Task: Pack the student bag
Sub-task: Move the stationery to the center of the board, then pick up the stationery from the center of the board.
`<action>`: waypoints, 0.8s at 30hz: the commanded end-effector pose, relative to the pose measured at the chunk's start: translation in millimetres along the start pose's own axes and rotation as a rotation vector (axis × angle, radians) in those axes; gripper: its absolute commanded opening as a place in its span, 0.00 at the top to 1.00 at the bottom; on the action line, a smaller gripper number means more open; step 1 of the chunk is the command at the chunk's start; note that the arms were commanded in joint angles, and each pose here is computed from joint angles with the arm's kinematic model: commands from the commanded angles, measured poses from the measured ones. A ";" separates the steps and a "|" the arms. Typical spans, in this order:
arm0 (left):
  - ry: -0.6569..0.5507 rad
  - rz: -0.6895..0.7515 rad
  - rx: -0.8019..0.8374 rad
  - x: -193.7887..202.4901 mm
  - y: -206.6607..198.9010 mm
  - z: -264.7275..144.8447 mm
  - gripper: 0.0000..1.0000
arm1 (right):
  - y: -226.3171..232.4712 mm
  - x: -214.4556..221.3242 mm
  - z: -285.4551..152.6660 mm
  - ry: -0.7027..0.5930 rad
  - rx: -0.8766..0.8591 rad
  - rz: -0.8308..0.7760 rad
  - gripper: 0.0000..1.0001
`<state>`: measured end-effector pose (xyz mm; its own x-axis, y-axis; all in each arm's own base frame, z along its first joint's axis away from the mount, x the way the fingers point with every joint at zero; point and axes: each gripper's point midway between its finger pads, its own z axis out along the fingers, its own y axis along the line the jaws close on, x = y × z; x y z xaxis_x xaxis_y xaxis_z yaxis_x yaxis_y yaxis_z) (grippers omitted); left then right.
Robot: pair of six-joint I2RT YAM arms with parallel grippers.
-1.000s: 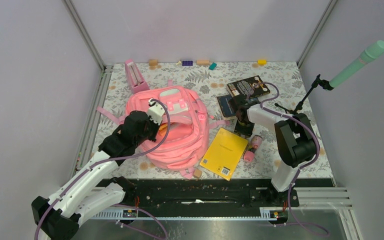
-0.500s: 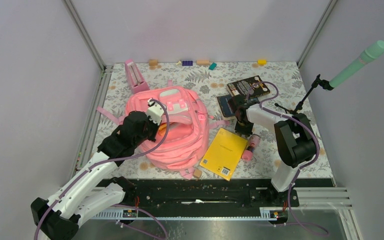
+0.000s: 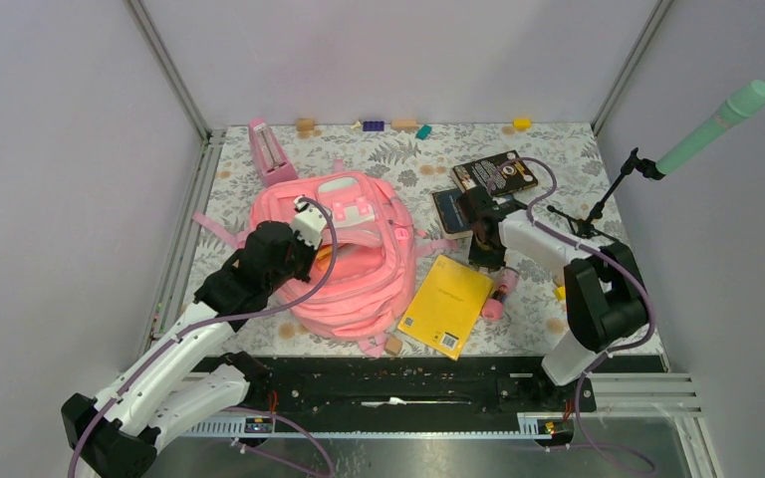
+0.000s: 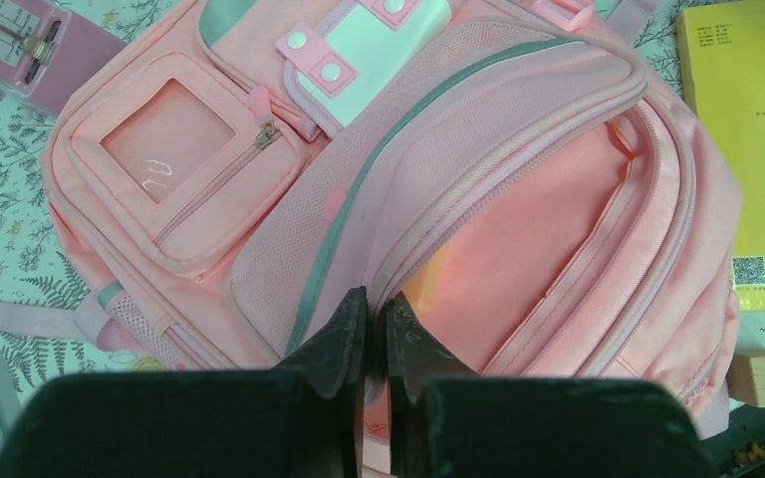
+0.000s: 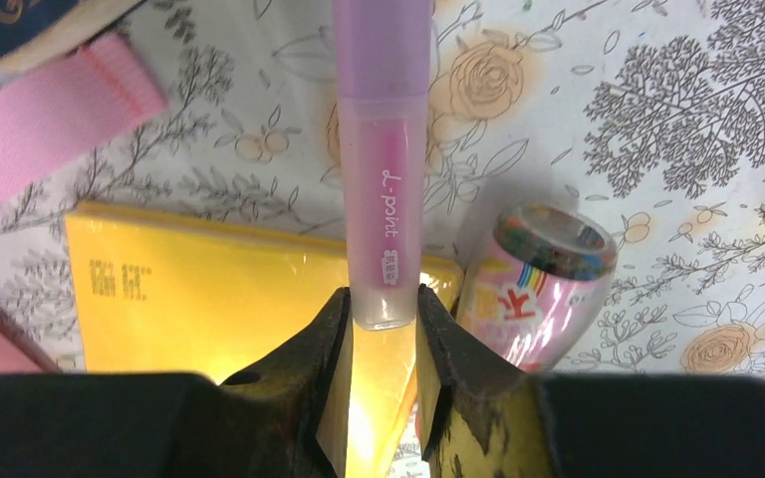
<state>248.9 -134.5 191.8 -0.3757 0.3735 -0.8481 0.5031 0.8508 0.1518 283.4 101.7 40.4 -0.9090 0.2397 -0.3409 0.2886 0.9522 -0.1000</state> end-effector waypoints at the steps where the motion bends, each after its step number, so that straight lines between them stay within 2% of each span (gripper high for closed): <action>1: -0.172 -0.041 -0.035 -49.7 9.1 -10.9 1.00 | -0.9 23.8 -17.4 0.035 -0.040 -0.081 0.84; 9: -0.162 -0.041 -0.029 -48.2 7.7 -8.5 1.00 | 38.0 78.1 -29.2 0.089 -0.144 -0.187 0.83; 10: -0.161 -0.041 -0.030 -48.1 7.9 -8.3 1.00 | 41.1 83.5 -27.7 0.094 -0.143 -0.198 0.81; 14: -0.152 -0.040 -0.031 -46.2 7.8 -6.1 1.00 | 42.1 87.7 -18.5 0.088 -0.119 -0.202 0.56; 16: -0.146 -0.039 -0.031 -45.4 7.6 -4.7 1.00 | 41.2 86.8 -14.4 0.081 -0.105 -0.206 0.47; 20: -0.137 -0.038 -0.030 -43.8 7.1 -2.7 1.00 | 44.0 84.1 -7.2 0.053 -0.112 -0.206 0.40; 24: -0.132 -0.037 -0.030 -42.9 6.9 -1.3 1.00 | 45.8 74.8 -2.9 0.000 -0.108 -0.201 0.39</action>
<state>250.0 -135.4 187.6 -0.3868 0.3805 -0.8400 0.5052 0.8495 0.1521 214.6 168.7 22.4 -0.9656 0.0370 -0.2575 0.0481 0.9982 -0.0366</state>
